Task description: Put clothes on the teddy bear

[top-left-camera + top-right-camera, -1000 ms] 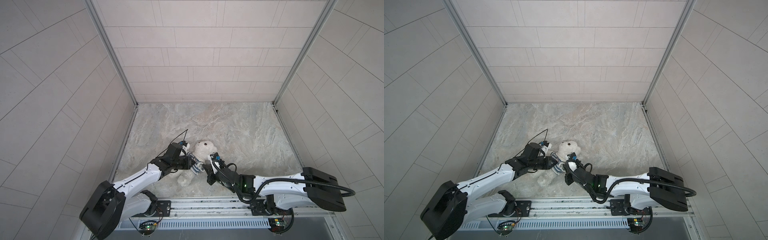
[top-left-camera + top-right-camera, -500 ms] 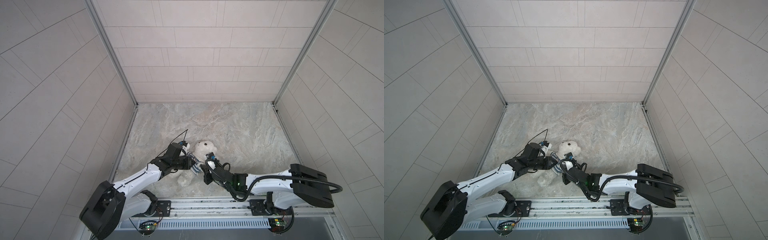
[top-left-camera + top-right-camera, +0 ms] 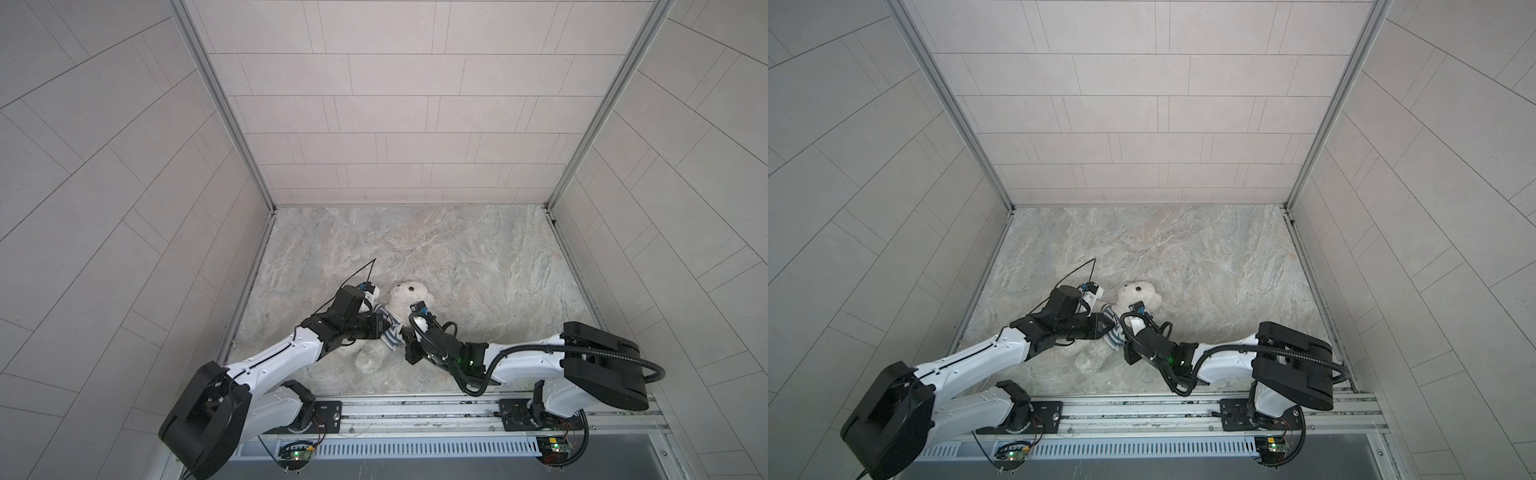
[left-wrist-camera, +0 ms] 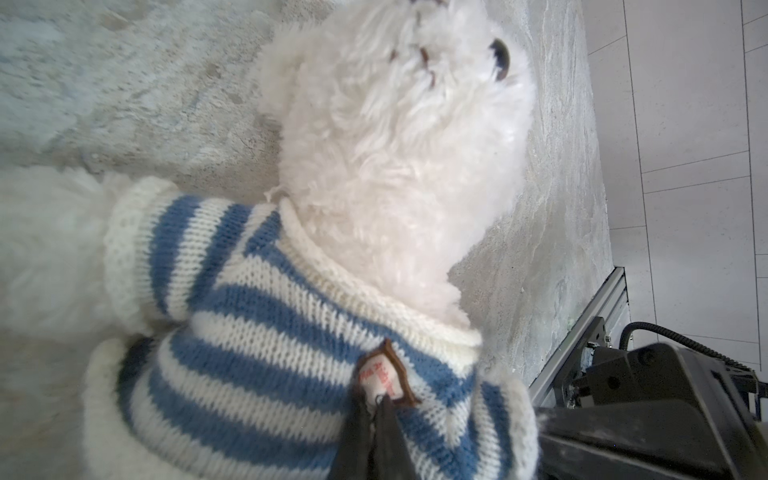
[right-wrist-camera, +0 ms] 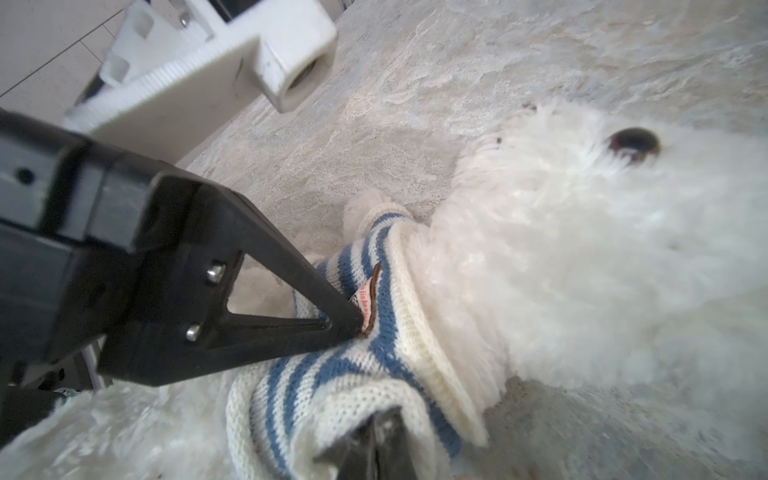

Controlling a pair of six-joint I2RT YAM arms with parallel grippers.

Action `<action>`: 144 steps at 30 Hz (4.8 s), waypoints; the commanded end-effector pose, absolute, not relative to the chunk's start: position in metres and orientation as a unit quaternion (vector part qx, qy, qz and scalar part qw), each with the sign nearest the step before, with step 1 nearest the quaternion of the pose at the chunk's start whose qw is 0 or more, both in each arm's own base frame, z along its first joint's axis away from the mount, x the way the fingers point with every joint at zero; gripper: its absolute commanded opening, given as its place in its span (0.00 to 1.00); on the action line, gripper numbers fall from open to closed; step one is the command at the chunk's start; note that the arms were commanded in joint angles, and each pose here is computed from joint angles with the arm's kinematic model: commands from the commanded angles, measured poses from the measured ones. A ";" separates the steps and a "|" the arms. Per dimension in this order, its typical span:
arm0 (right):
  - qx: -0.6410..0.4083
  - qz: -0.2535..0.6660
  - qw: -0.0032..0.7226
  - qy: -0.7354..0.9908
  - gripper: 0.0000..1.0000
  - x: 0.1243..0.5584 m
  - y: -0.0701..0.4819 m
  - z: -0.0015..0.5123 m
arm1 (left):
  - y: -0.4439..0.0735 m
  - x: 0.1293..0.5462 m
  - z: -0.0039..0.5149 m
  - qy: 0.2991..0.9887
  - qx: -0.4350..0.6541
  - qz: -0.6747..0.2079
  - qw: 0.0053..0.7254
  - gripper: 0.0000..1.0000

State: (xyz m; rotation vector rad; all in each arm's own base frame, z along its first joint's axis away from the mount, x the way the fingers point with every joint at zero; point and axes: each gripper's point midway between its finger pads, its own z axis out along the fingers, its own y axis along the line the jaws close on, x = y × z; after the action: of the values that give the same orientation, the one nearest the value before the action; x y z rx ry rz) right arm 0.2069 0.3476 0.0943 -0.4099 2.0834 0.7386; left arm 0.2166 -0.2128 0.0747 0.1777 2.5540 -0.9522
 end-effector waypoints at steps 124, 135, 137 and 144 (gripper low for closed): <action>-0.126 0.362 0.471 0.794 0.00 0.221 0.346 0.157 | -0.205 0.184 0.152 0.866 0.000 -0.453 0.212 0.34; -0.125 0.365 0.476 0.791 0.00 0.222 0.348 0.161 | -0.200 0.174 0.132 0.896 0.021 -0.400 0.191 0.36; -0.126 0.364 0.475 0.791 0.00 0.222 0.349 0.160 | -0.200 0.173 0.128 0.900 0.021 -0.395 0.185 0.36; -0.127 0.365 0.471 0.793 0.00 0.221 0.349 0.158 | -0.206 0.179 0.136 0.891 0.021 -0.407 0.200 0.11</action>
State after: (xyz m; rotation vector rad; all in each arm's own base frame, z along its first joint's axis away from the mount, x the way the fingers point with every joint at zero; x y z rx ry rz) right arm 0.2174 0.3471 0.1499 -0.3454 1.9674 0.8774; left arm 0.1736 -0.2033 0.1253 0.0279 2.5322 -1.1423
